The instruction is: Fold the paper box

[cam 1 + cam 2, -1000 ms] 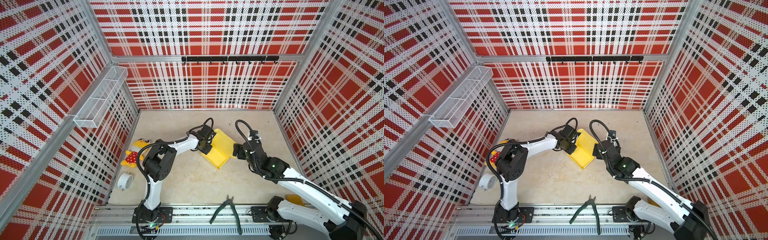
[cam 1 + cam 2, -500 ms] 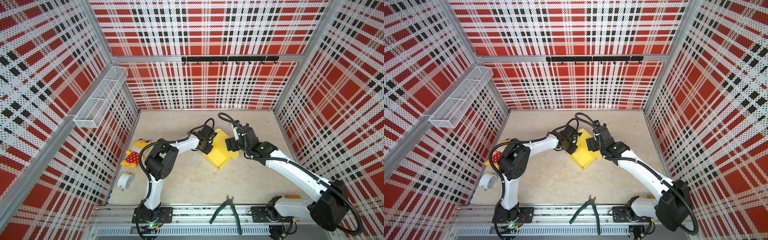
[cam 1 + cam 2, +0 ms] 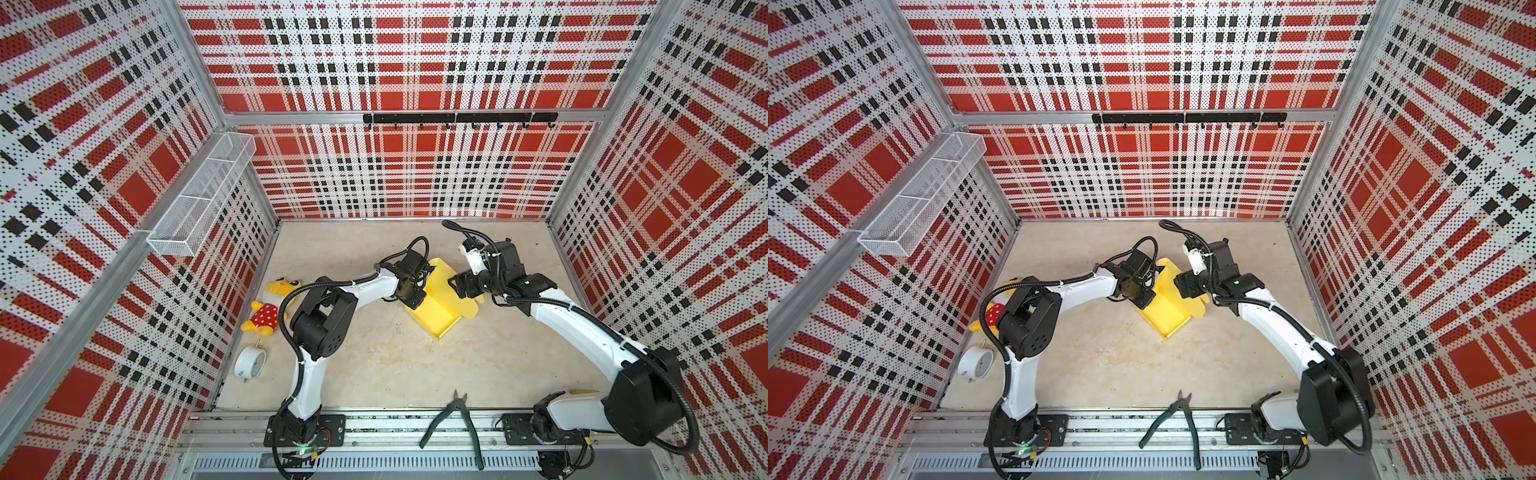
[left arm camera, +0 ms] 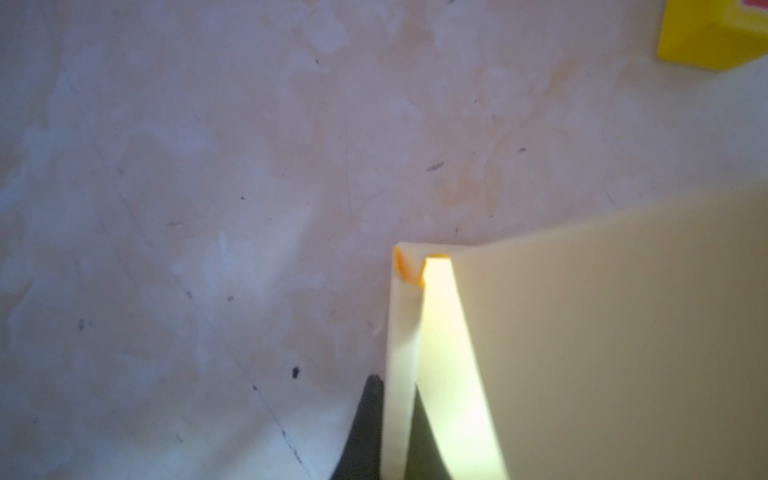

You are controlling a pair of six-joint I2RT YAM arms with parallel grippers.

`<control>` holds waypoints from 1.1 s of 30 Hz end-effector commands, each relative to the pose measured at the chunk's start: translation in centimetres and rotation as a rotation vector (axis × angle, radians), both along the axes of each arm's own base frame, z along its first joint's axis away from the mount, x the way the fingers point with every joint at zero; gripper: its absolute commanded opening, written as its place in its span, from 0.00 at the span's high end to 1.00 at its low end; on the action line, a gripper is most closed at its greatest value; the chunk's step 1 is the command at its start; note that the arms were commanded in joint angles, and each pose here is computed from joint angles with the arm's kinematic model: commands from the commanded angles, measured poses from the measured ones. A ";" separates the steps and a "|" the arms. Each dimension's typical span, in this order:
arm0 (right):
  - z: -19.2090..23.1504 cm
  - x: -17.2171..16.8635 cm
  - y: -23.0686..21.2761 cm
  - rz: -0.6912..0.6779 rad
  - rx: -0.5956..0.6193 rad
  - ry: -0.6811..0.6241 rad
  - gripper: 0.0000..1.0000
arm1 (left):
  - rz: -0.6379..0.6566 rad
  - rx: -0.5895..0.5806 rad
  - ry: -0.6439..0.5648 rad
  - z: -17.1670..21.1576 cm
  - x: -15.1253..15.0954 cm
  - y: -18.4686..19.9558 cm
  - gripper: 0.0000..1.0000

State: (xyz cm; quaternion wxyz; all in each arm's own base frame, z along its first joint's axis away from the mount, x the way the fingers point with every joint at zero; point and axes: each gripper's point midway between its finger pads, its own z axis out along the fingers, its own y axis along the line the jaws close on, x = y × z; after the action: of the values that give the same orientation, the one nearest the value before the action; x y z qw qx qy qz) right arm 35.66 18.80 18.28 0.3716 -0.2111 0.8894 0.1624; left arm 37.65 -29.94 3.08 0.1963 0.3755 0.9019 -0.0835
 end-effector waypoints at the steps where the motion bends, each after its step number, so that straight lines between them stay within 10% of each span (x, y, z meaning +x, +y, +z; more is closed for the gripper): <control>1: 0.4 0.8 0.7 0.066 0.044 -0.026 0.26 | -0.026 0.041 0.025 -1.0 -0.2 0.5 0.92; 8: -1.2 0.7 1.5 0.106 0.051 0.037 0.69 | -0.036 0.018 0.028 -0.2 -0.3 0.3 0.86; 19: -0.5 -0.2 0.0 0.060 0.016 -0.026 0.93 | -0.046 -0.063 -0.017 3.9 0.0 -0.3 0.65; 33: -0.4 -1.1 1.1 0.052 -0.044 -0.069 0.92 | -0.062 -0.027 -0.025 3.7 0.1 0.3 0.61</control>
State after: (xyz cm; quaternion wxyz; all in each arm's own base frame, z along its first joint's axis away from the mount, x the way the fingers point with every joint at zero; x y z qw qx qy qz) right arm 34.14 19.97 16.67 0.3637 -0.2468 0.8853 0.1519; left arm 37.30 -29.98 6.36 0.2090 0.3949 0.8882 -0.1076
